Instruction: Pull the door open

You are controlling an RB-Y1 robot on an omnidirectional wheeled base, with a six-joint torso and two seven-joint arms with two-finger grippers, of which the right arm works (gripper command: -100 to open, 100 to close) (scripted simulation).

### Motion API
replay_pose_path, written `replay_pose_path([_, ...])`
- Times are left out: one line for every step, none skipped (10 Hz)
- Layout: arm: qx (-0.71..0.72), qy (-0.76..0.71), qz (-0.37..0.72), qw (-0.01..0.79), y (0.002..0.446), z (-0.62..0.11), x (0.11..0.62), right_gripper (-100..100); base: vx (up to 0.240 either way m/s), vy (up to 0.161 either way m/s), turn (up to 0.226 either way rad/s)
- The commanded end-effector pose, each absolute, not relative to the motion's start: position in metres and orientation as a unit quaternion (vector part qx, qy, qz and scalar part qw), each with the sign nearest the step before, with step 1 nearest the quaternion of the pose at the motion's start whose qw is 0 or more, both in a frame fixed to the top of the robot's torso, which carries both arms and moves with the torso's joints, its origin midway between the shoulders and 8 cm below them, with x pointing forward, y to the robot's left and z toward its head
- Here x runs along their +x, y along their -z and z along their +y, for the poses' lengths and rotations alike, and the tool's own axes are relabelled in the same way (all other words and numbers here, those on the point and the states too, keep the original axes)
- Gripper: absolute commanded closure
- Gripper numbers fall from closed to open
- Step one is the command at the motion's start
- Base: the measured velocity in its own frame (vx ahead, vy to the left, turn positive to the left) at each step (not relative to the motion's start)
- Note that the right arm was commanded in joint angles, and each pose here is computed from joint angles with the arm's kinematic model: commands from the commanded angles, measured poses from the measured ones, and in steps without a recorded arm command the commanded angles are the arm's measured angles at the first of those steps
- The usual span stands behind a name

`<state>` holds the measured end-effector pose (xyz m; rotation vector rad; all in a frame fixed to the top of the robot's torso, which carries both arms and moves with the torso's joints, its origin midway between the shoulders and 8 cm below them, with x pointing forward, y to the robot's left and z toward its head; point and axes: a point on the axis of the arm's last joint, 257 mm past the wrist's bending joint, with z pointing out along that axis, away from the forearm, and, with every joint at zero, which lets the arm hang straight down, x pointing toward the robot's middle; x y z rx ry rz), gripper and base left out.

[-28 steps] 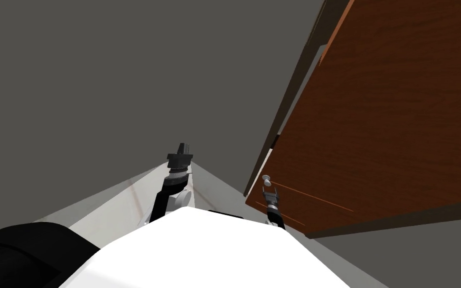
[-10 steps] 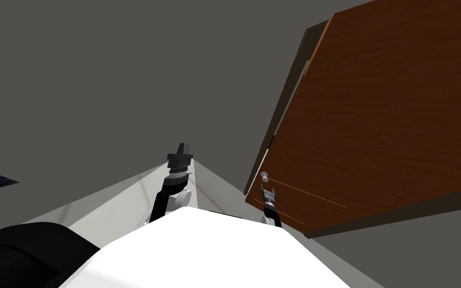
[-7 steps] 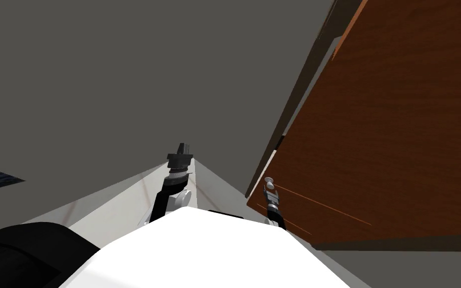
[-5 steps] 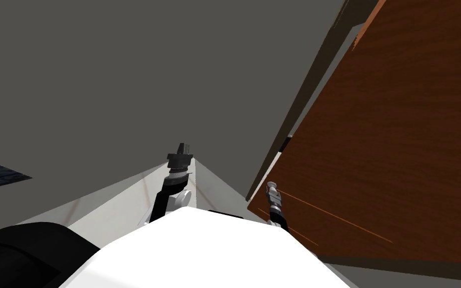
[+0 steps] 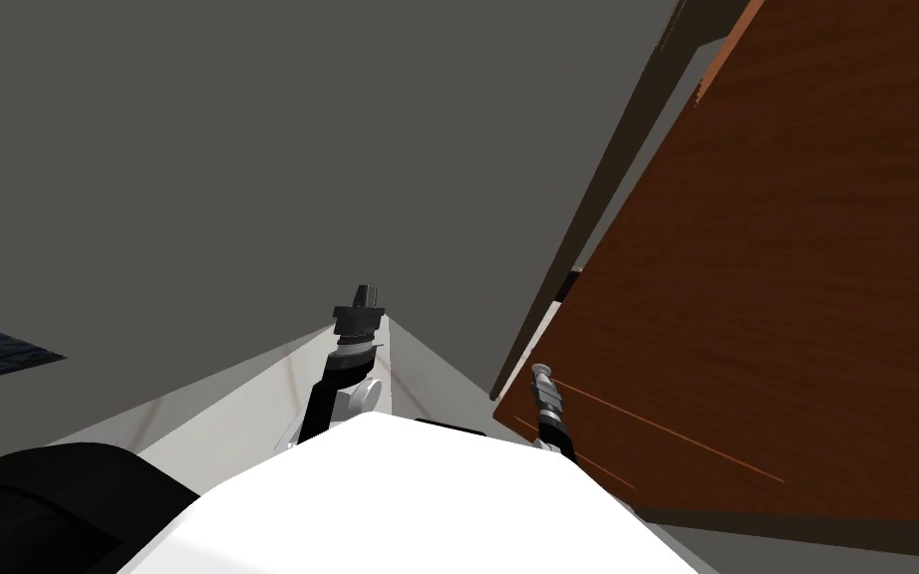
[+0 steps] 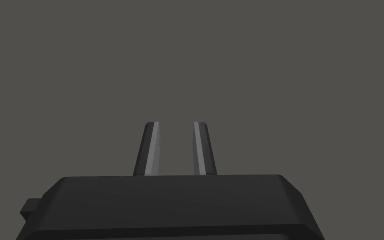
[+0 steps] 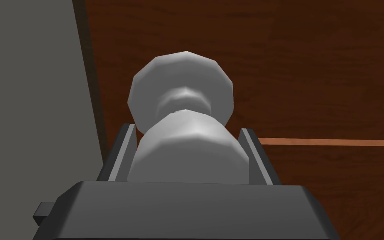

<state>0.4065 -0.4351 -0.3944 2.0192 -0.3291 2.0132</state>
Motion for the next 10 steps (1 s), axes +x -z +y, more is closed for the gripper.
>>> replay_pose_path([0.697, -0.696, -0.114, 0.133, 0.394, -0.432, 0.407, 100, -0.008, 0.004, -0.004])
replay_pose_path([0.697, -0.696, -0.114, 0.133, 0.394, -0.432, 0.407, 100, 0.000, 0.000, 0.000])
replay_pose_path([0.698, -0.697, -0.107, 0.126, 0.394, -0.434, 0.404, 100, -0.144, -0.013, 0.124])
replay_pose_path([0.698, -0.697, -0.105, 0.123, 0.394, -0.433, 0.404, 100, -0.213, -0.030, 0.118])
replay_pose_path([0.698, -0.699, -0.099, 0.115, 0.393, -0.432, 0.402, 100, -0.204, -0.049, 0.128])
replay_pose_path([0.699, -0.701, -0.095, 0.109, 0.393, -0.431, 0.401, 100, -0.238, -0.067, 0.142])
replay_pose_path([0.699, -0.702, -0.090, 0.103, 0.392, -0.430, 0.400, 100, -0.236, -0.040, 0.126])
replay_pose_path([0.700, -0.702, -0.086, 0.097, 0.392, -0.429, 0.398, 100, -0.214, -0.016, 0.130])
replay_pose_path([0.701, -0.703, -0.082, 0.090, 0.392, -0.428, 0.397, 100, -0.184, 0.008, 0.104])
replay_pose_path([0.701, -0.704, -0.078, 0.084, 0.392, -0.427, 0.395, 100, -0.183, -0.021, 0.084])
